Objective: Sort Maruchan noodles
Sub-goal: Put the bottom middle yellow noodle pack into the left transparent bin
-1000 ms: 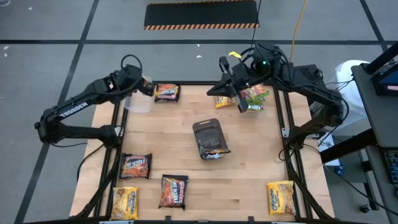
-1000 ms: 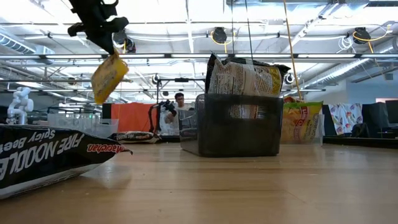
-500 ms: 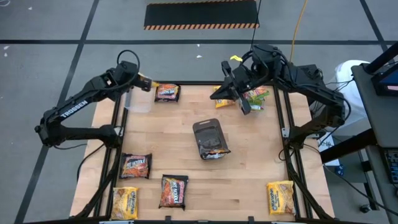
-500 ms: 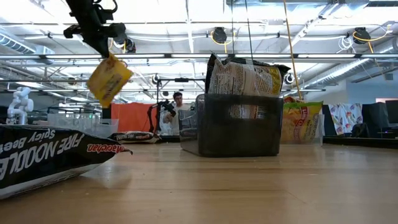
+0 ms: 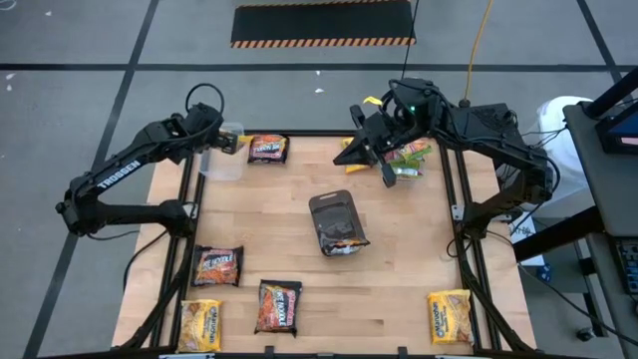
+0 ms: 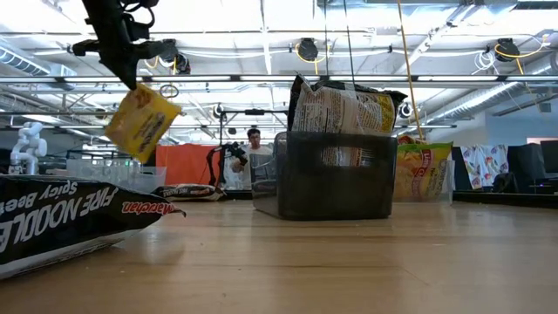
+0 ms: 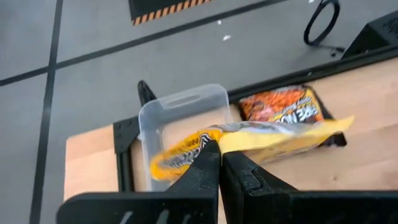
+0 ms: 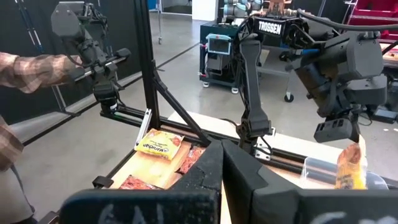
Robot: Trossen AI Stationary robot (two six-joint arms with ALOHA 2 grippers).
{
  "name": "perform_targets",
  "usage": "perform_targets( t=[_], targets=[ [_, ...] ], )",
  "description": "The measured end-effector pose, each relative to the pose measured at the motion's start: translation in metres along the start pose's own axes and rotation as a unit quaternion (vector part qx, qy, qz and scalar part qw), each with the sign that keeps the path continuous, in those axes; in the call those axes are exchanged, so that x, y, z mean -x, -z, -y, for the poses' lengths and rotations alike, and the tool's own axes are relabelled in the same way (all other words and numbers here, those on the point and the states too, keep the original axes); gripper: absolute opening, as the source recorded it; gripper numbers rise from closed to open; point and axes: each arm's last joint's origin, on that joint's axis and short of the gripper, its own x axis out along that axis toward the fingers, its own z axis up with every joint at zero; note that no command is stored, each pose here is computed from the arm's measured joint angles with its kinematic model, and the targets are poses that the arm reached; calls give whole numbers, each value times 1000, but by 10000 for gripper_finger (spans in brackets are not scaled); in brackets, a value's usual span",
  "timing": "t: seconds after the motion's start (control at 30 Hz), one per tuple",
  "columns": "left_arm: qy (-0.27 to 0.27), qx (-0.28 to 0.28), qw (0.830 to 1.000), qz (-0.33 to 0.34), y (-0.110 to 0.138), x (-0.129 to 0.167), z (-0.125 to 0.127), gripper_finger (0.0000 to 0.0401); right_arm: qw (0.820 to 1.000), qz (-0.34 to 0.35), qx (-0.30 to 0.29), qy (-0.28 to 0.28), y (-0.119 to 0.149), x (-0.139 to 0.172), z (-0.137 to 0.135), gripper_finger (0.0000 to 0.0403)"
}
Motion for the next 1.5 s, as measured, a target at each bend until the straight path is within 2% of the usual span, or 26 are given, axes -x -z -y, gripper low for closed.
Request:
perform_targets(
  t=[0.23,0.63,0.93,1.2,1.5],
  targets=[
    [-3,-2,1000,-6,1,0,-1,0,1000,6,5,1,-1,0,0,0],
    [-34,-2,996,-88,22,-5,-6,0,1000,13,11,2,-3,0,1,0],
    [-13,-11,991,-130,37,-20,-2,0,1000,14,12,3,-3,0,1,0],
    [46,-14,988,-149,52,-38,10,0,1000,14,12,3,-3,0,1,0],
    [40,-12,983,-180,64,-39,12,0,1000,14,12,3,-3,0,1,0]
  ],
)
